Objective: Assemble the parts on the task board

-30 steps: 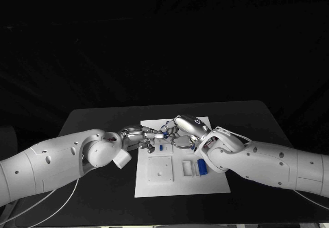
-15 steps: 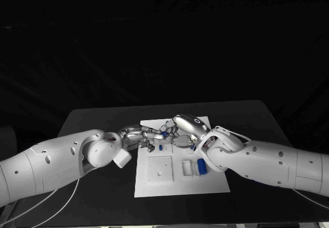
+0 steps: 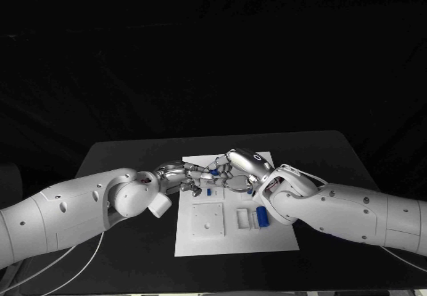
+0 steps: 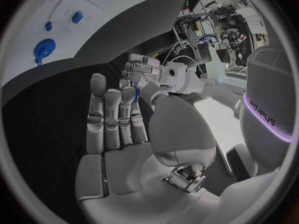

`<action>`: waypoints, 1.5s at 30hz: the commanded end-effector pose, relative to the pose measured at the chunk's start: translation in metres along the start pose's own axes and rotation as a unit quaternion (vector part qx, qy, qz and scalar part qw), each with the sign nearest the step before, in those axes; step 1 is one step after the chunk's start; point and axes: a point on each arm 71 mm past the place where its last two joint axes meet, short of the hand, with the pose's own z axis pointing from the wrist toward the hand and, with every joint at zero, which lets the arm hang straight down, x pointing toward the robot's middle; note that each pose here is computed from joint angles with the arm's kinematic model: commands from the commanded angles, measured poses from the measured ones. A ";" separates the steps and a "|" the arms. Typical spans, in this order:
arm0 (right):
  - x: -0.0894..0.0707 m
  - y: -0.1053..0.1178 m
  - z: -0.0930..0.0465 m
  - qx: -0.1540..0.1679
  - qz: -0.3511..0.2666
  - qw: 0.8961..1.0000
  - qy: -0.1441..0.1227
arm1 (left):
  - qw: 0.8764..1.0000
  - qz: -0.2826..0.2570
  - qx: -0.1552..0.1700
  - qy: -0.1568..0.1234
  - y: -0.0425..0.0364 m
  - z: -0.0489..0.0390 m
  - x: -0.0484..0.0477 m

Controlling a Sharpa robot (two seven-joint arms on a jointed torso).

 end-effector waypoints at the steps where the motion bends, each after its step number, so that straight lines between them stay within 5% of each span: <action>1: 0.001 -0.006 -0.004 0.010 0.004 1.000 0.007 | 1.000 -0.010 0.023 -0.007 -0.0059 -0.0009 -0.0023; 26: -0.015 -0.011 -0.011 0.019 0.057 0.996 -0.063 | 1.000 0.002 0.014 -0.010 -0.0044 -0.0025 -0.0065; 32: -0.022 -0.019 -0.012 0.054 0.103 0.990 -0.075 | 0.999 0.019 0.019 -0.018 -0.0051 -0.0028 -0.0077; 39: -0.023 -0.039 -0.020 0.148 0.196 0.969 -0.034 | 0.995 0.075 0.043 -0.041 -0.0087 -0.0042 -0.0096; 45: -0.012 -0.051 -0.030 0.246 0.299 0.921 0.047 | 0.993 0.097 0.052 -0.052 -0.0102 -0.0054 -0.0123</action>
